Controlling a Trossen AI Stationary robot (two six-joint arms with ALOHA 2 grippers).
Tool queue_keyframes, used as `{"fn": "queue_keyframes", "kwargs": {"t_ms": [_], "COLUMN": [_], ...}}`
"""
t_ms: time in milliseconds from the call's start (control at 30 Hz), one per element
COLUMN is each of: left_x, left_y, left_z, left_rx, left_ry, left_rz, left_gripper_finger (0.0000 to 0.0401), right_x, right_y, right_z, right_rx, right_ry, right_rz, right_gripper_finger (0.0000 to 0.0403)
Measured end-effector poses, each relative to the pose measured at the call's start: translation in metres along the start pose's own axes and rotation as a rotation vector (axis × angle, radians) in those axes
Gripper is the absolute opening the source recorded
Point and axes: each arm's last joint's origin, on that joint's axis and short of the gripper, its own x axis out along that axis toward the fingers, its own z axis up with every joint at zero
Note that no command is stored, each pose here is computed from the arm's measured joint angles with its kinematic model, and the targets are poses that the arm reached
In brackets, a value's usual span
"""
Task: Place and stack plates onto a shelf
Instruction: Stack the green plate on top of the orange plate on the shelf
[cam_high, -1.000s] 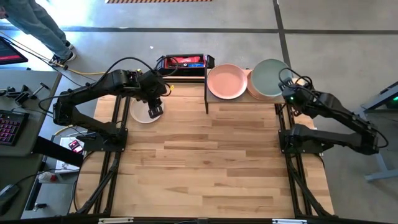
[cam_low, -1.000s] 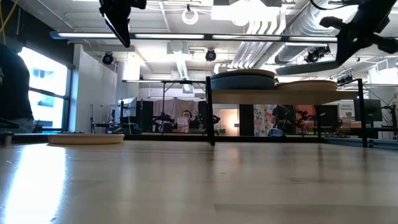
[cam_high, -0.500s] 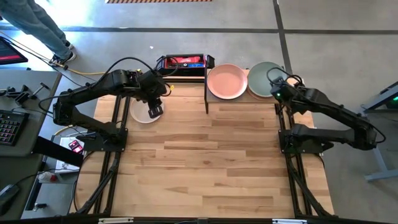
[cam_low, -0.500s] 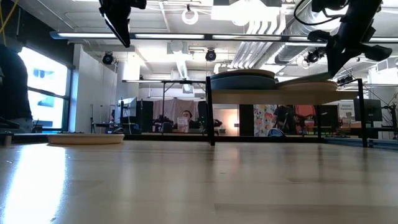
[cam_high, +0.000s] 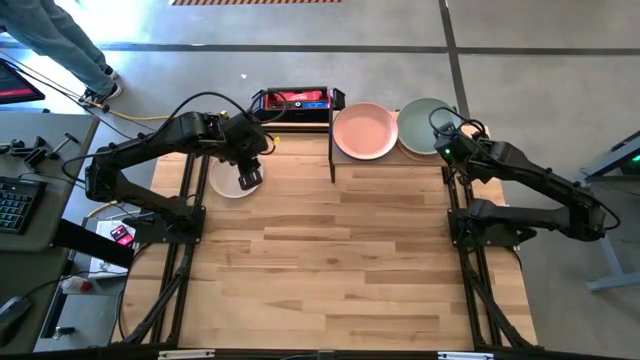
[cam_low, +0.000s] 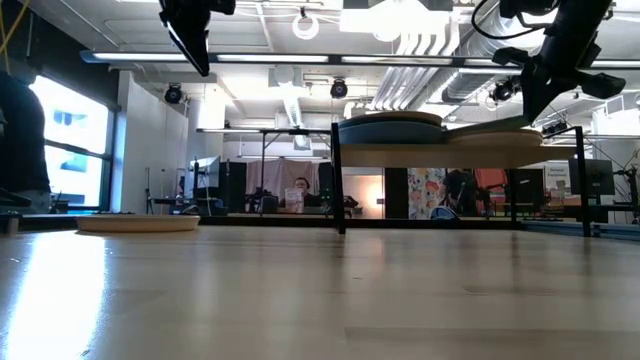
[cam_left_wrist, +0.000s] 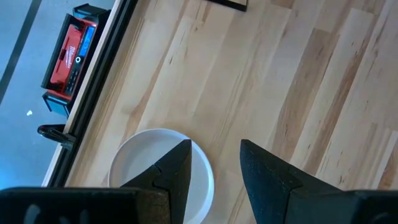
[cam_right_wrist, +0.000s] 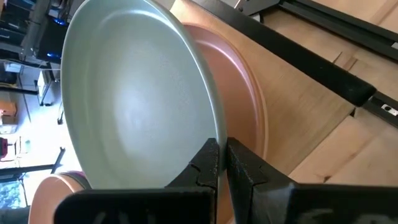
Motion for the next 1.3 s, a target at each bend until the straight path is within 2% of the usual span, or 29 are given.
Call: {"fn": "queue_keyframes", "kwargs": {"t_ms": [767,1100,1300], "left_x": [0.0001,0.0001,0.0001], "left_y": [0.0,0.0,0.0], "left_z": [0.0,0.0001,0.0], "left_rx": [0.0,0.023,0.029], "left_ry": [0.0,0.0,0.0], "left_rz": [0.0,0.0,0.0], "left_gripper_finger": [0.0127,0.0127,0.0127], "right_x": [-0.0002,-0.0003,-0.0068], "right_y": [-0.0003,-0.0001,0.0053], "right_z": [0.0001,-0.0006,0.001], "right_rx": [-0.036,-0.043,-0.102], "right_ry": [0.003,0.027,0.076], "right_rz": [-0.001,-0.004,0.018], "right_gripper_finger": [0.0003,0.0082,0.0097]}}
